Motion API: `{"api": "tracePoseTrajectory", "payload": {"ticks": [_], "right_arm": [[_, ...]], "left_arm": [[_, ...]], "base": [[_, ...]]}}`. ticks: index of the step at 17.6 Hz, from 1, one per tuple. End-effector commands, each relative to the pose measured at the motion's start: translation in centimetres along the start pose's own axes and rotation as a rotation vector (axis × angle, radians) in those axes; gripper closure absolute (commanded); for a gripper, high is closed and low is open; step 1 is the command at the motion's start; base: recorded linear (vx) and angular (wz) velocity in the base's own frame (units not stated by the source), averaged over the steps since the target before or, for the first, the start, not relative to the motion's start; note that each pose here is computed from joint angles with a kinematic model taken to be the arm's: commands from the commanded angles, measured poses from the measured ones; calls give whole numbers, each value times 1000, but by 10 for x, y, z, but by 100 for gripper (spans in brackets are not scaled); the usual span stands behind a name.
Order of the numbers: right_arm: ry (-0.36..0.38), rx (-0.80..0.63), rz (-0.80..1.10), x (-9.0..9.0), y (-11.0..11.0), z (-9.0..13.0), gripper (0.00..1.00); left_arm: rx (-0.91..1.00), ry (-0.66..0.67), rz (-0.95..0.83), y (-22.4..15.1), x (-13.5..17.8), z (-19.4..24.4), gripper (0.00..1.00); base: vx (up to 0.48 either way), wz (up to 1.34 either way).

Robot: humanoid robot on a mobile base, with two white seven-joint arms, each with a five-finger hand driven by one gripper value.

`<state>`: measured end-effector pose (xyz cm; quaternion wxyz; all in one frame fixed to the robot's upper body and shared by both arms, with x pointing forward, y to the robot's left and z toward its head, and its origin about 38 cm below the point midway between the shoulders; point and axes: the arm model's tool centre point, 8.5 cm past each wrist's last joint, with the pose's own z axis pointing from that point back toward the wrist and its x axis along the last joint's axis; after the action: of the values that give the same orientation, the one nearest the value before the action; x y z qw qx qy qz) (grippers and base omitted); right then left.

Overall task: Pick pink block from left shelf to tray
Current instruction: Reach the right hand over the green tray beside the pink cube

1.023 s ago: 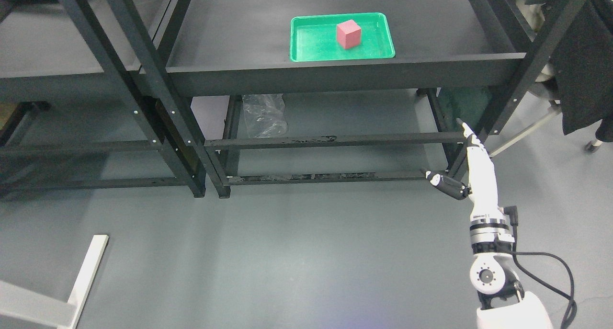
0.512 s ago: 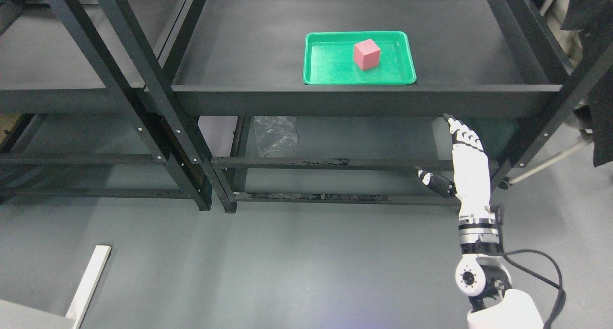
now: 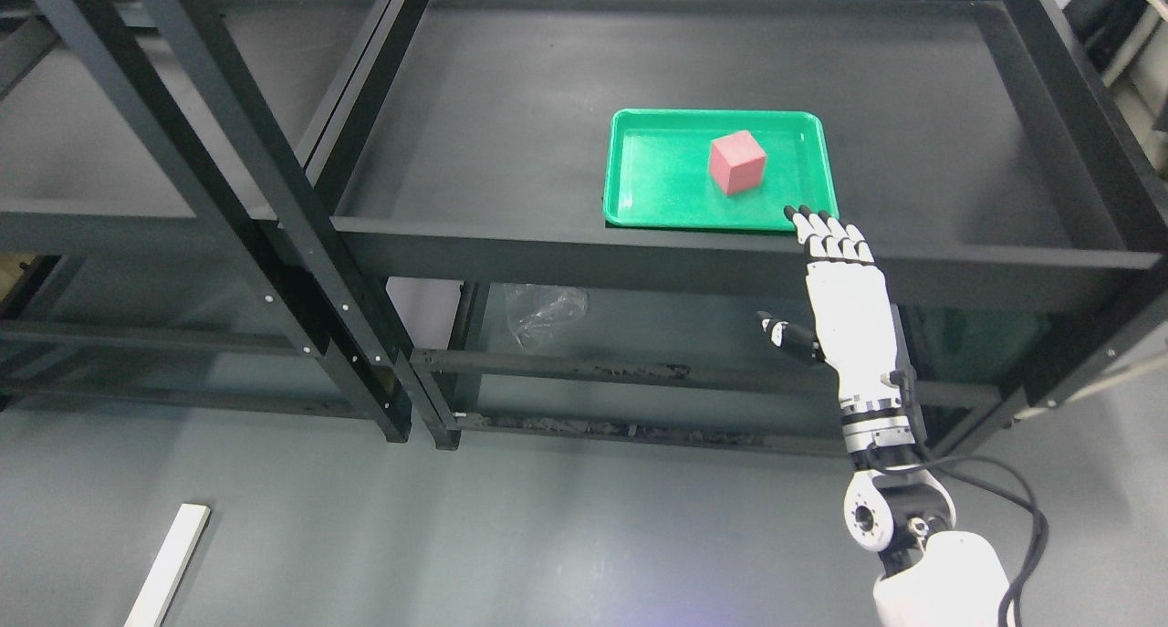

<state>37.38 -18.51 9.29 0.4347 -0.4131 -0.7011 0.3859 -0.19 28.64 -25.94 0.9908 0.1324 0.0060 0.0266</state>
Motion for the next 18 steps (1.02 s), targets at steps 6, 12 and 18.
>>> {"api": "tracePoseTrajectory", "payload": {"ticks": [6,12,18], "right_arm": [[-131,-144,4,20,-21,-12,0],[-119,99,-15,17,3,-15,0],[-89,147,-100,14,12,-6,0]], "left_arm": [[14,-47,9,9,25,-1,0],[14,-47,9,9,25,-1,0],[14,-47,9,9,25,-1,0]], "base": [[294,2],[247,-93],[189,-86]]}}
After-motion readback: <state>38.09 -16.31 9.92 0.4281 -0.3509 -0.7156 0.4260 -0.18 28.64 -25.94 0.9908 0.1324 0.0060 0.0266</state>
